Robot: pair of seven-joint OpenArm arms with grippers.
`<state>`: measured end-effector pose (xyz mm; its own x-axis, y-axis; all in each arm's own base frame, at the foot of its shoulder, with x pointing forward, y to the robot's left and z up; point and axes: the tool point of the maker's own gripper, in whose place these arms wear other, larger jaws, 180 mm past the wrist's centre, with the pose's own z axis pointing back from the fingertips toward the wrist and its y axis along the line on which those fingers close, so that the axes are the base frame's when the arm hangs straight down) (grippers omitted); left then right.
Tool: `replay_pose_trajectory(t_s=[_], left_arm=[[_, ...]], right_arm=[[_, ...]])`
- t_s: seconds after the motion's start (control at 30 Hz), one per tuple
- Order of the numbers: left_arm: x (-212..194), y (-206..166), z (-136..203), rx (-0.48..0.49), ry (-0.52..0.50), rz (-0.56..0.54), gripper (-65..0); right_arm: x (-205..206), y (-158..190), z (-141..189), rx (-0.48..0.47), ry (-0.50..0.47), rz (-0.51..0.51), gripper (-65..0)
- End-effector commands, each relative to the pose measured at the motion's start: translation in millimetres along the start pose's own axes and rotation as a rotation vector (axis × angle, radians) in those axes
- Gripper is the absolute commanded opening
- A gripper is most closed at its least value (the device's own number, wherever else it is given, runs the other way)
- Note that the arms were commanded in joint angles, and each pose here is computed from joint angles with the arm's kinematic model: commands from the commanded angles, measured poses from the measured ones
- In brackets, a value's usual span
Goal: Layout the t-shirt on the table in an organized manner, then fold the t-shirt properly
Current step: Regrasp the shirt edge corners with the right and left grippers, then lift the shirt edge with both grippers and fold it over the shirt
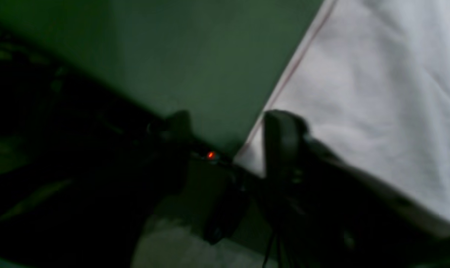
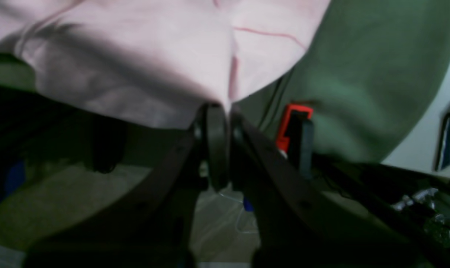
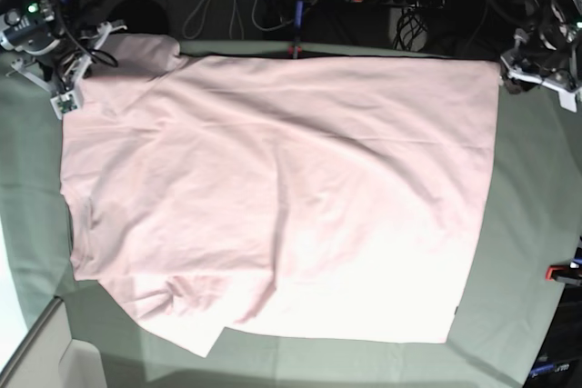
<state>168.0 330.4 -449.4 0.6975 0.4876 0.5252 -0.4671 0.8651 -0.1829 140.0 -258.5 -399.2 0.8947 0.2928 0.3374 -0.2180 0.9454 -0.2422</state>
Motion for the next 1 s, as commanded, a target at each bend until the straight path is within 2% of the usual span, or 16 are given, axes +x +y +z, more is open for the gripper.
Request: replay_pose_trajectory(t_s=[0.0,0.33,0.5,0.57,0.7,0.87,0.97], left_arm=[[15,-5,1,-0.014,-0.040,-0.024,-30.2],[-17,-27,-18,-0.069,0.062,-0.048,-30.2],[-26,-24,-23,-0.066,0.091,-0.028,-30.6],[-29,-22,-24,-0.064,0.099,-0.027,-34.6],[-35,-20,-23,-0.061,0.111,-0.025,-49.8],[-40,-19,-21,-0.066,0.122,-0.038,-54.2],[-40,-28,-20,-0.120,0.119,-0.093,-63.0]], right_arm=[[5,-5,4,-0.015,-0.023,0.003,-65.0],[5,-5,4,-0.015,-0.021,0.003,-65.0],[5,-5,4,-0.017,-0.021,0.002,-65.0],[5,-5,4,-0.017,-0.021,0.002,-65.0],[5,-5,4,-0.017,-0.021,0.002,-65.0],[6,-6,4,-0.018,-0.024,0.002,-65.0],[6,-6,4,-0.018,-0.025,0.002,-65.0]])
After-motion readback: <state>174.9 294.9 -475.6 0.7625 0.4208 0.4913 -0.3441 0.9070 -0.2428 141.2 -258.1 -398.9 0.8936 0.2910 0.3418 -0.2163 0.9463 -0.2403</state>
